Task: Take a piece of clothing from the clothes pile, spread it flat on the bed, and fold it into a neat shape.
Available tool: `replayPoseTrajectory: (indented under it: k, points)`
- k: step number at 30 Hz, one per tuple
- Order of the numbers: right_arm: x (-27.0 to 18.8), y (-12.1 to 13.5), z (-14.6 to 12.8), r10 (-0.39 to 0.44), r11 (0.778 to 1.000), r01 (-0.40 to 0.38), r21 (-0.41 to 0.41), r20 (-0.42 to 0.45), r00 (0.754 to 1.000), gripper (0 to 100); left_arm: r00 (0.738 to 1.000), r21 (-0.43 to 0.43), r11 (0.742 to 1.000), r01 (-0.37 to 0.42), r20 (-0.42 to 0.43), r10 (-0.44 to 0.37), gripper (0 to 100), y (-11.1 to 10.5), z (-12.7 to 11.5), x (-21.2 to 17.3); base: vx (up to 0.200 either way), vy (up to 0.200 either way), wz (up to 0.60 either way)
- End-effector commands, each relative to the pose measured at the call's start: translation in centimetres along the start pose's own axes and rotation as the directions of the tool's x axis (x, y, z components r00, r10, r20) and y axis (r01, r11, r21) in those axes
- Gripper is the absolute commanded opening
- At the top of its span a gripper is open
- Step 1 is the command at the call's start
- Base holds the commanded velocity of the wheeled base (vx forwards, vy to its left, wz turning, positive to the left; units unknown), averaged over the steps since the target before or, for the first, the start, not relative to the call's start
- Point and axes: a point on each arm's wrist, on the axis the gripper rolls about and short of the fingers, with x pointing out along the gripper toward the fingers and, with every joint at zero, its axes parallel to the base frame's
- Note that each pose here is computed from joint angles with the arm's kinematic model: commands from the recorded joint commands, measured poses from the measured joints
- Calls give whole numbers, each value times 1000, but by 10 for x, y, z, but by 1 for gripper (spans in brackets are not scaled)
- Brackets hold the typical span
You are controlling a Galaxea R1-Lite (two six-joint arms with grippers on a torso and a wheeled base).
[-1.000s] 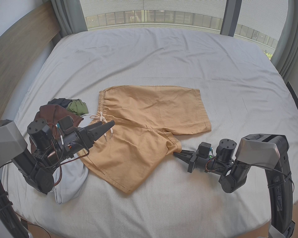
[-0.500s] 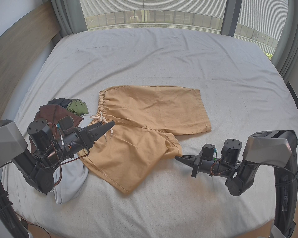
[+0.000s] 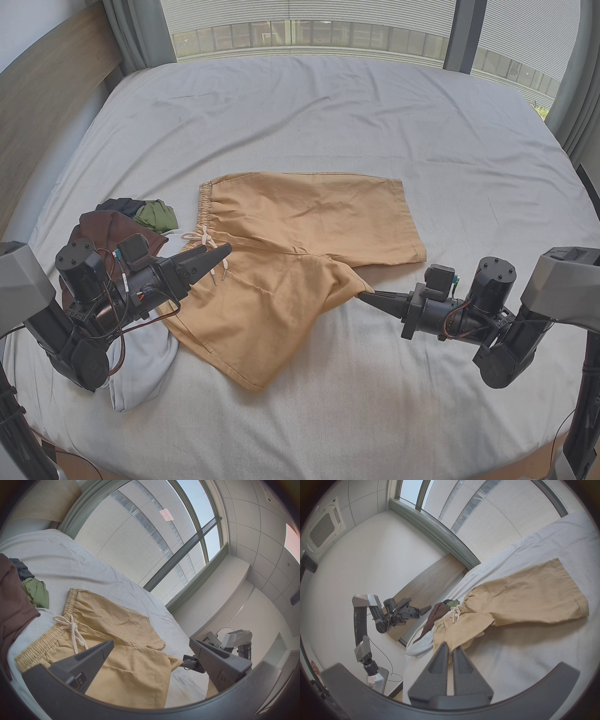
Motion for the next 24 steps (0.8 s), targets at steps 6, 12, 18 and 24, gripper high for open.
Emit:
replayPoseTrajectory:
  k: [6,12,18,24]
  points:
    - [-7,15,26,22,1000,-21,-9,59,998,0,1000,-2,1000,-2,-1,2,100,1,-1,0,0,0,0]
    - [-10,8,26,-3,1000,2,11,63,998,0,1000,-2,1000,-2,-1,2,100,1,-1,0,0,0,0]
    - [3,-6,7,-22,999,21,37,37,999,0,1000,1,1000,-3,-2,3,100,1,-1,0,0,0,0]
    - [28,-4,-1,17,999,-18,34,35,999,0,1000,-4,1000,-9,-14,9,100,1,-4,-2,0,0,0]
